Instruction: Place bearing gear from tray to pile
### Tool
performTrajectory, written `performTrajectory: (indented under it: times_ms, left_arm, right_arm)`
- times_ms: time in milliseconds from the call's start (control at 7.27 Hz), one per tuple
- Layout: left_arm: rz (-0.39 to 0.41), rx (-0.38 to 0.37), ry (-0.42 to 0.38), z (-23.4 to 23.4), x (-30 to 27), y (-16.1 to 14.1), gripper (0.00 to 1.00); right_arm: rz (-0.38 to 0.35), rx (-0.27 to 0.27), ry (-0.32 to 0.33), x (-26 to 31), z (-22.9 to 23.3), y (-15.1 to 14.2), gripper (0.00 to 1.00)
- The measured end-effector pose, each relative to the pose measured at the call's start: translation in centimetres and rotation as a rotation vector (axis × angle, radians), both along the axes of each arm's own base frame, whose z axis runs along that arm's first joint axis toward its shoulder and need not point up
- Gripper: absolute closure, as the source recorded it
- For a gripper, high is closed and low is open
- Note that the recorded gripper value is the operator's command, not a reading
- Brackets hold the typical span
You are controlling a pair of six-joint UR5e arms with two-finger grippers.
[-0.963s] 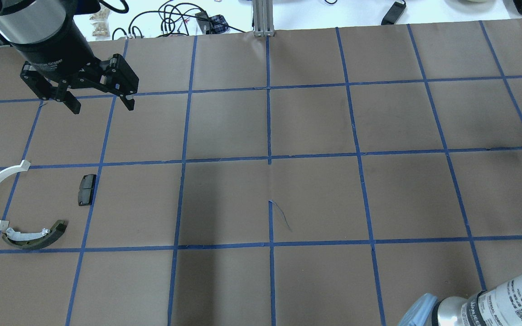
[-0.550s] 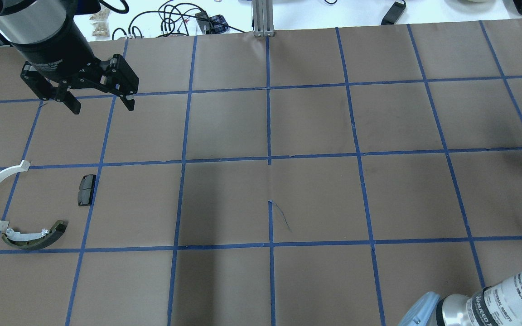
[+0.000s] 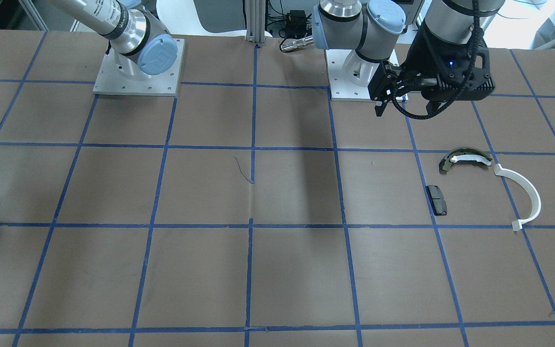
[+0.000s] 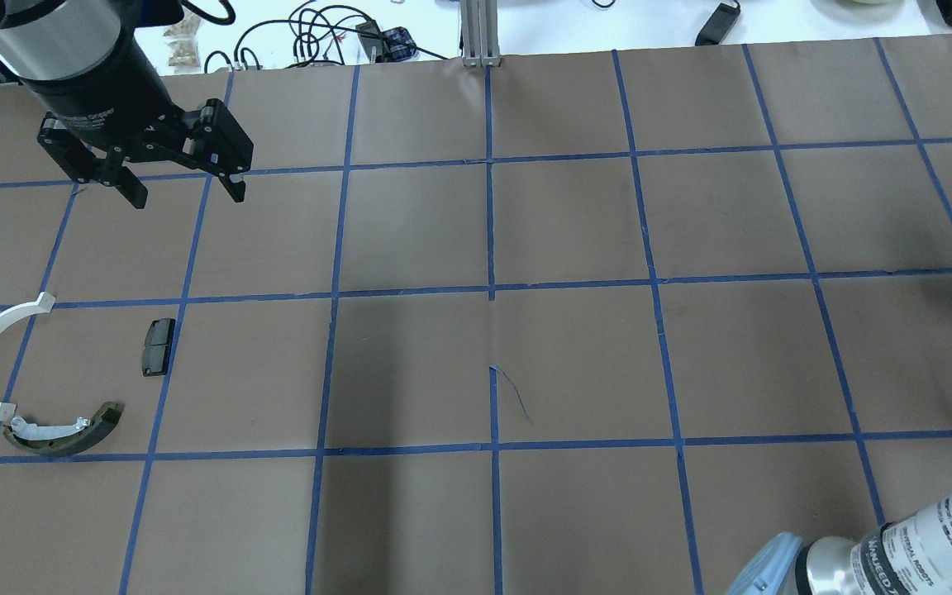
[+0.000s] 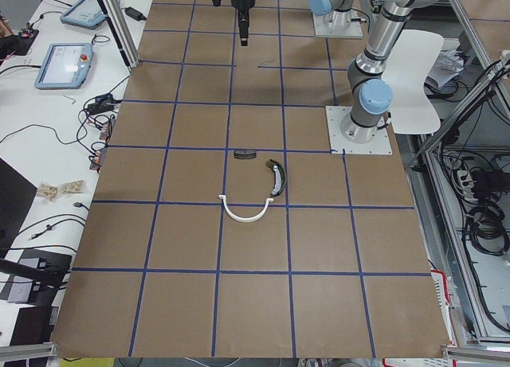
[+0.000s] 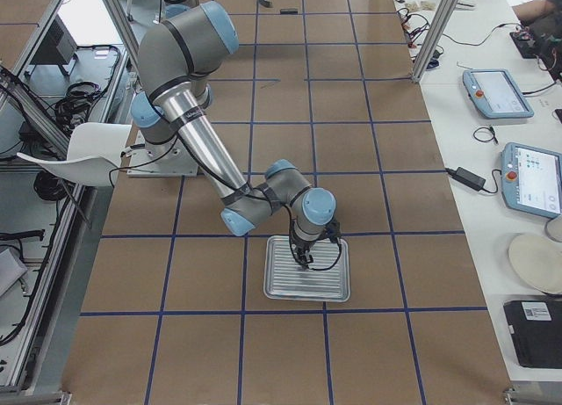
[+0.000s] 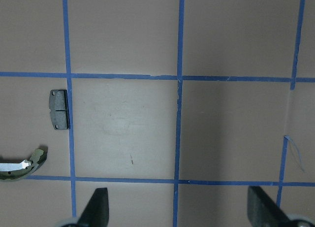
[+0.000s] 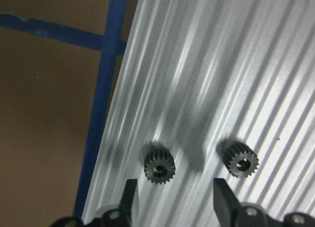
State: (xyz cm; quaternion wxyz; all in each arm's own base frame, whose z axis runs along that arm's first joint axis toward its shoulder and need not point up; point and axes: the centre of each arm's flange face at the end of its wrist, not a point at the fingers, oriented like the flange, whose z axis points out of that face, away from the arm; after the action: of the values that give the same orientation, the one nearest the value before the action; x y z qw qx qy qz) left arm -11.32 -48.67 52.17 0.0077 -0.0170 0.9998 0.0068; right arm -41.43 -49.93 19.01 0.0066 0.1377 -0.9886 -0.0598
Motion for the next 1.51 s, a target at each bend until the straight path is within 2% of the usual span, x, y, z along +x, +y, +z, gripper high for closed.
performTrajectory:
  times_ms: [413, 550, 688, 825, 1238, 1513]
  left_arm:
    - [0.000, -0.001, 0.000, 0.1, 0.0, 0.0, 0.00]
    - [0.001, -0.003, 0.000, 0.1, 0.0, 0.0, 0.00]
    - [0.000, -0.003, 0.000, 0.1, 0.0, 0.0, 0.00]
    - [0.000, -0.003, 0.000, 0.2, 0.0, 0.0, 0.00]
    - [0.000, -0.007, 0.000, 0.4, 0.0, 0.0, 0.00]
    - [0.000, -0.009, 0.000, 0.4, 0.0, 0.0, 0.00]
  right_arm:
    - [0.015, -0.001, -0.014, 0.1, -0.3, 0.0, 0.42]
    - [0.016, 0.003, -0.021, 0.1, -0.8, -0.1, 0.45]
    - [0.017, 0.006, -0.026, 0.1, -1.2, -0.1, 0.79]
    - [0.017, 0.010, -0.027, 0.1, -1.3, -0.1, 1.00]
    - [0.019, 0.021, -0.027, 0.1, -0.9, -0.1, 1.00]
    - [0.033, 0.008, -0.019, 1.4, 2.2, -0.5, 1.00]
